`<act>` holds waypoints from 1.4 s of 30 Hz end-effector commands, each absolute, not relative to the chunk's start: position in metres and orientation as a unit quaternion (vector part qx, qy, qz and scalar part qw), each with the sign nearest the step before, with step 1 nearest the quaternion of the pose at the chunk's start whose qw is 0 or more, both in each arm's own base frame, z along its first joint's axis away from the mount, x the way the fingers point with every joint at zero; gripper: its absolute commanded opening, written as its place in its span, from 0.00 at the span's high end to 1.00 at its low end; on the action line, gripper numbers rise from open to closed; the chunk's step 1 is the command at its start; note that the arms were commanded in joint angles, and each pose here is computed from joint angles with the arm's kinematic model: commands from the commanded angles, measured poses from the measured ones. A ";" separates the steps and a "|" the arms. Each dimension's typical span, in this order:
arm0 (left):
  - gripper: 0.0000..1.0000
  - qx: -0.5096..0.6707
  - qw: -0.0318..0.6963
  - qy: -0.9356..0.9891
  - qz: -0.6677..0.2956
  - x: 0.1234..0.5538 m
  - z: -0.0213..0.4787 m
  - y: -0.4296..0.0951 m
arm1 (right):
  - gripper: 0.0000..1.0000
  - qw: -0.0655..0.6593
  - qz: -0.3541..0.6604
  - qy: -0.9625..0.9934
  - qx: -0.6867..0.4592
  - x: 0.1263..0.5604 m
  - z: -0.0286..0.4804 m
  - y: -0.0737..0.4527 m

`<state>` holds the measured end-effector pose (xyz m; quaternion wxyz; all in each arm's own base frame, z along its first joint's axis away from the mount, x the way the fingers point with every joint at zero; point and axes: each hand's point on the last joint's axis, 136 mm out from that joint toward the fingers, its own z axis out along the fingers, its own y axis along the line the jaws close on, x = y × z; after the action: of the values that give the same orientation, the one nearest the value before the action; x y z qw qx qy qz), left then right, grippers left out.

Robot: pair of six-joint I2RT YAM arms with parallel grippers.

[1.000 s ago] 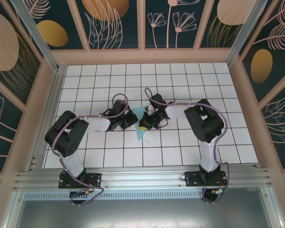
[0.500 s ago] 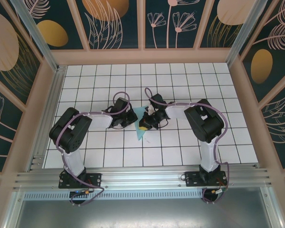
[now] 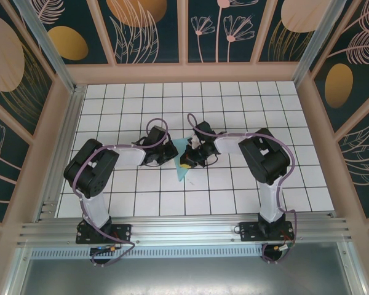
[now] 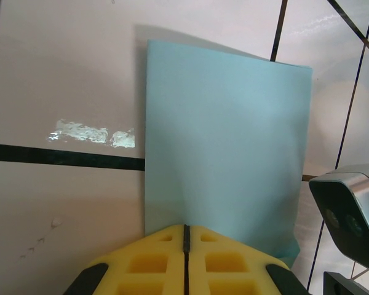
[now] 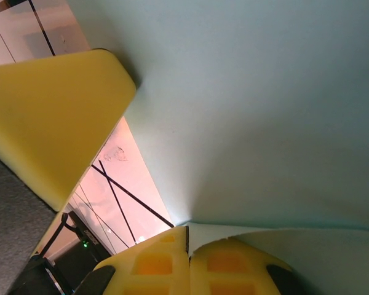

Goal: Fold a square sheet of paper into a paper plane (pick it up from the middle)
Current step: Third fold the triangle at the center of the table.

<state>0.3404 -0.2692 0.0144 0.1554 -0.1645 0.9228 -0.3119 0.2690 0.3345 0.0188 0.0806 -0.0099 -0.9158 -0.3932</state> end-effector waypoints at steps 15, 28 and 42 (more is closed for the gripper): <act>0.91 -0.158 0.128 0.933 -0.296 0.329 -0.004 -0.265 | 0.99 0.083 -0.373 -0.924 0.004 0.262 0.023 0.325; 0.91 -0.156 0.124 0.933 -0.301 0.326 -0.005 -0.265 | 0.98 0.090 -0.398 -0.913 0.004 0.262 0.021 0.334; 0.91 -0.155 0.124 0.933 -0.301 0.326 -0.005 -0.265 | 0.97 0.099 -0.394 -0.914 0.004 0.260 0.012 0.332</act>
<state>0.3383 -0.2732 0.0145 0.1489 -0.1562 0.9220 -0.3214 0.2641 0.3352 0.0220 0.0871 0.0068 -0.9123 -0.4001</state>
